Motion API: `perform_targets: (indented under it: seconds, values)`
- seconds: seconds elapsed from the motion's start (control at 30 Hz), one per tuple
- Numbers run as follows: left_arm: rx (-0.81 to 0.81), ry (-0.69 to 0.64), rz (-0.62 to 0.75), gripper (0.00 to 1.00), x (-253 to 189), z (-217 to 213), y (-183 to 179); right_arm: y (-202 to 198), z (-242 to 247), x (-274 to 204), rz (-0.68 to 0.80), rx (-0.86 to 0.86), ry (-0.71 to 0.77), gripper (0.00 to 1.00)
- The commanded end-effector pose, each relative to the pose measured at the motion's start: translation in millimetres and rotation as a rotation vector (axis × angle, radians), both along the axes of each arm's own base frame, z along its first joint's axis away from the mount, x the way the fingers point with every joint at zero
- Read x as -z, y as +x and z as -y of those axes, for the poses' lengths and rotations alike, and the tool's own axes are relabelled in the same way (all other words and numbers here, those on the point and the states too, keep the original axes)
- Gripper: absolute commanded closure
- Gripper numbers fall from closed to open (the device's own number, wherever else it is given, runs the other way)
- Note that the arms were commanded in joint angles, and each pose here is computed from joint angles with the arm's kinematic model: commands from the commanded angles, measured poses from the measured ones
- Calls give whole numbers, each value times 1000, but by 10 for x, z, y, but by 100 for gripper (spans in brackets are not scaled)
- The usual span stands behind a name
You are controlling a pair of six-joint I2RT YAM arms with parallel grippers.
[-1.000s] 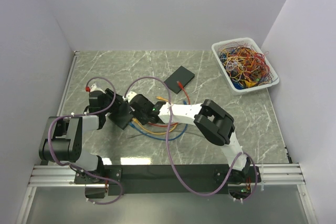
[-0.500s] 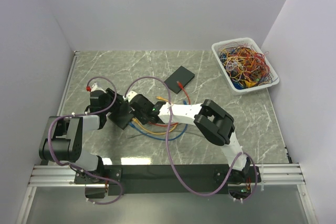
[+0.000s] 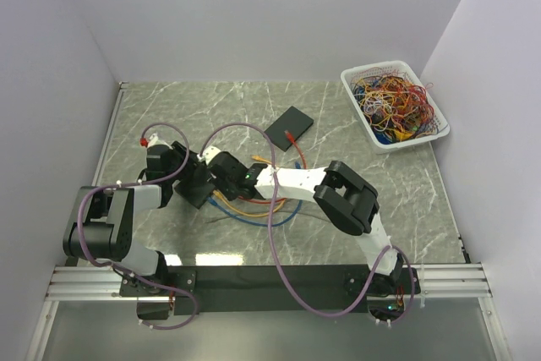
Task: Insert the plug into the switch port
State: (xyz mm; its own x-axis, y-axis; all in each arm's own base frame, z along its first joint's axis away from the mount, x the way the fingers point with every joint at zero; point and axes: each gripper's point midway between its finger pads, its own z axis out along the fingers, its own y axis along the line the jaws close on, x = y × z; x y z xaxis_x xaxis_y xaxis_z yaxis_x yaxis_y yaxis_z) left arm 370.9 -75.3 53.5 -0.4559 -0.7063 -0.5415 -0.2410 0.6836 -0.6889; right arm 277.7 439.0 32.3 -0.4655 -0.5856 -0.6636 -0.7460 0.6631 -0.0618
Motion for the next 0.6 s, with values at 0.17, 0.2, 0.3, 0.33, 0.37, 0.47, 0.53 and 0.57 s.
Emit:
perform_targets:
  seconds: [0.17,0.2,0.3,0.33,0.37,0.47,0.53,0.57]
  values:
    - [48,-6,-30,48,53,133,-33,52,-281,-552,73,-12,143,100]
    - [51,-7,-29,48,52,141,-32,59,-277,-552,73,-10,143,100]
    - [52,-11,-31,48,63,154,-31,65,-281,-519,73,-10,139,100]
    - [54,-13,-30,48,64,162,-33,70,-279,-519,76,-8,139,100]
    - [56,-14,-35,48,80,171,-38,72,-278,-511,75,-6,138,100]
    - [59,-17,-44,48,111,185,-49,76,-278,-480,76,-7,133,100]
    - [62,-21,-46,48,117,193,-47,84,-274,-459,77,-4,129,100]
    - [63,-21,-50,48,132,195,-52,78,-275,-452,79,-5,128,100]
